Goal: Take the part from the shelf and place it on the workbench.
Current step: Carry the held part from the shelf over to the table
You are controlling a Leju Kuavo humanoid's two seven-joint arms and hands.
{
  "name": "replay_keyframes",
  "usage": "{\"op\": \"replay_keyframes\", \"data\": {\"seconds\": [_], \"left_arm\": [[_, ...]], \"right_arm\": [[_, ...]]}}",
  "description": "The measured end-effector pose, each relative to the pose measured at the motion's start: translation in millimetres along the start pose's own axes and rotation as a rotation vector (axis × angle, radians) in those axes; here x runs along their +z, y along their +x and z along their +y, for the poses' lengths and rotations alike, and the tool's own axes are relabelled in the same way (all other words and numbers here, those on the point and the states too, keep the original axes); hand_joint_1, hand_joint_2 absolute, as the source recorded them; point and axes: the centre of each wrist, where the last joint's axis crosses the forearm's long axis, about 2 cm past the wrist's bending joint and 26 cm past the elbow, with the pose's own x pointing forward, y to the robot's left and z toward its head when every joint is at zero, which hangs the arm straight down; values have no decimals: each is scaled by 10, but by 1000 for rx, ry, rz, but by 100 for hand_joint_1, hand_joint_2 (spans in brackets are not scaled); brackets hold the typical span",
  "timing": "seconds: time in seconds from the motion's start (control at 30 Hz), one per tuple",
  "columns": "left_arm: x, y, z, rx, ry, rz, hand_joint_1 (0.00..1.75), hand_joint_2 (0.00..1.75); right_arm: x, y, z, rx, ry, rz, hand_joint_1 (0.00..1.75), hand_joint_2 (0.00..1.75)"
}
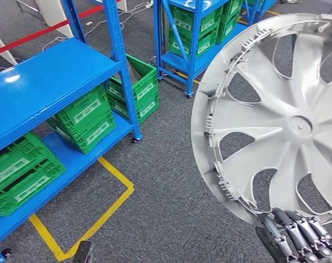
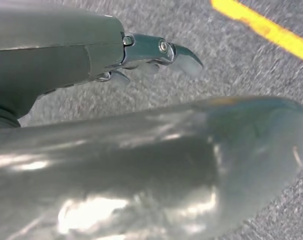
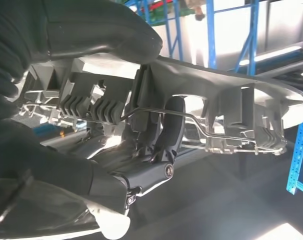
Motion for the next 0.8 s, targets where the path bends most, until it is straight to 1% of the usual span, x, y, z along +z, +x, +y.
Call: {"op": "replay_keyframes", "data": {"seconds": [0.17,0.4,0.53,0.8], "left_arm": [[9,-41,29,-1,6,8,0,0],[1,-44,63,-2,6,8,0,0],[-4,-46,82,-9,-7,5,0,0],[19,-116,112,-15,-9,16,0,0]], "right_arm": [[3,-2,0,7,1,-5,175,175],[70,11,-31,23,33,-4,175,175],[107,37,-64,36,51,15,175,175],[144,59,-86,51,71,43,175,175]]}}
